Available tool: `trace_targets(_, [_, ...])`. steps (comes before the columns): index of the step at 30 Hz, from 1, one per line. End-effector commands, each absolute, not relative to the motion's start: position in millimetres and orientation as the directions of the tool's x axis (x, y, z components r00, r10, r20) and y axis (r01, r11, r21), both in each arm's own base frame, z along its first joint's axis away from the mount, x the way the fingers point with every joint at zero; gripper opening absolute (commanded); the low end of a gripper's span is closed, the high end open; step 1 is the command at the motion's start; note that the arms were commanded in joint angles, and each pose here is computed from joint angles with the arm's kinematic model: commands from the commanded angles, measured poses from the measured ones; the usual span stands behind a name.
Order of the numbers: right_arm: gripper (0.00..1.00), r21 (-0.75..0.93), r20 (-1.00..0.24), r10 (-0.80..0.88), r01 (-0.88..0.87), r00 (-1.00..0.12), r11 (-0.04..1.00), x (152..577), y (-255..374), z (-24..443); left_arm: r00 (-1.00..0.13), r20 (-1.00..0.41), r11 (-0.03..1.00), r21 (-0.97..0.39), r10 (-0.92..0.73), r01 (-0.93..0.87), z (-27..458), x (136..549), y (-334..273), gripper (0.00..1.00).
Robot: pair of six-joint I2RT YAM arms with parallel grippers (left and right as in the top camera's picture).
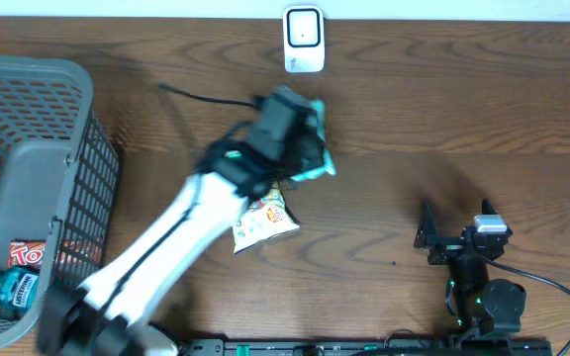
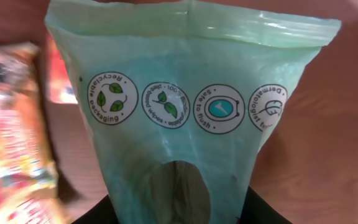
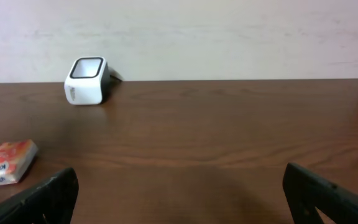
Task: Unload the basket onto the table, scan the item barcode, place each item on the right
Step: 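Place the mint-green wipes pack right of the snack bag, open gripper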
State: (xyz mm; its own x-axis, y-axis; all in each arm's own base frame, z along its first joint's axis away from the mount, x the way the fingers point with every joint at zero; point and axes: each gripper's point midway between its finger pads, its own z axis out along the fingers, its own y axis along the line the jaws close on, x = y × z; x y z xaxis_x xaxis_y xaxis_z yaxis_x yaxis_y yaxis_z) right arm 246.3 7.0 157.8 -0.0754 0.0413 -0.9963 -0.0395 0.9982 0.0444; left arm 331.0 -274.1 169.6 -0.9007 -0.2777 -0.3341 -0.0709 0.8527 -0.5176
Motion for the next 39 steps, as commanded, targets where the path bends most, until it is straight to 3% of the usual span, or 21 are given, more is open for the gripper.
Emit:
trace_targets(1, [0.99, 0.04, -0.996, 0.036, -0.042, -0.075, 0.998, 246, 8, 157, -0.933, -0.286, 0.895, -0.439, -0.216, -0.073, 118, 325, -296, 0.4])
trace_targets(10, [0.99, 0.04, -0.996, 0.036, -0.042, -0.075, 0.998, 246, 8, 157, -0.972, -0.178, 0.946, -0.313, -0.151, -0.09, 41, 309, -304, 0.43])
trace_targets(11, [0.99, 0.04, -0.996, 0.036, -0.042, -0.075, 0.998, 246, 8, 157, -0.974, -0.169, 0.949, -0.303, -0.149, -0.093, 35, 308, -303, 0.72])
trace_targets(12, [0.99, 0.04, -0.996, 0.036, -0.042, -0.075, 0.998, 246, 8, 157, -0.975, -0.166, 0.95, -0.299, -0.146, -0.092, 33, 307, -304, 0.89])
trace_targets(13, [0.99, 0.04, -0.996, 0.036, -0.042, -0.075, 0.998, 246, 8, 157, -0.976, -0.164, 0.95, -0.298, -0.146, -0.092, 33, 307, -303, 1.0])
trace_targets(19, [0.99, 0.04, -0.996, 0.036, -0.042, -0.075, 0.998, 246, 8, 157, -0.972, -0.19, 0.945, -0.32, -0.14, -0.073, 57, 306, -301, 0.98])
trace_targets(28, [0.99, 0.04, -0.996, 0.036, -0.042, -0.075, 0.998, 246, 8, 157, -0.903, -0.396, 0.902, -0.431, -0.169, 0.021, 192, 294, -270, 0.98])
trace_targets(34, [0.99, 0.04, -0.996, 0.036, -0.042, -0.075, 0.998, 246, 8, 157, -0.803, -0.542, 0.908, -0.42, -0.248, 0.003, 260, 273, -214, 0.98])
trace_targets(39, [0.99, 0.04, -0.996, 0.036, -0.042, -0.075, 0.998, 246, 8, 157, -0.751, -0.599, 0.922, -0.385, -0.277, -0.034, 279, 262, -182, 0.98])
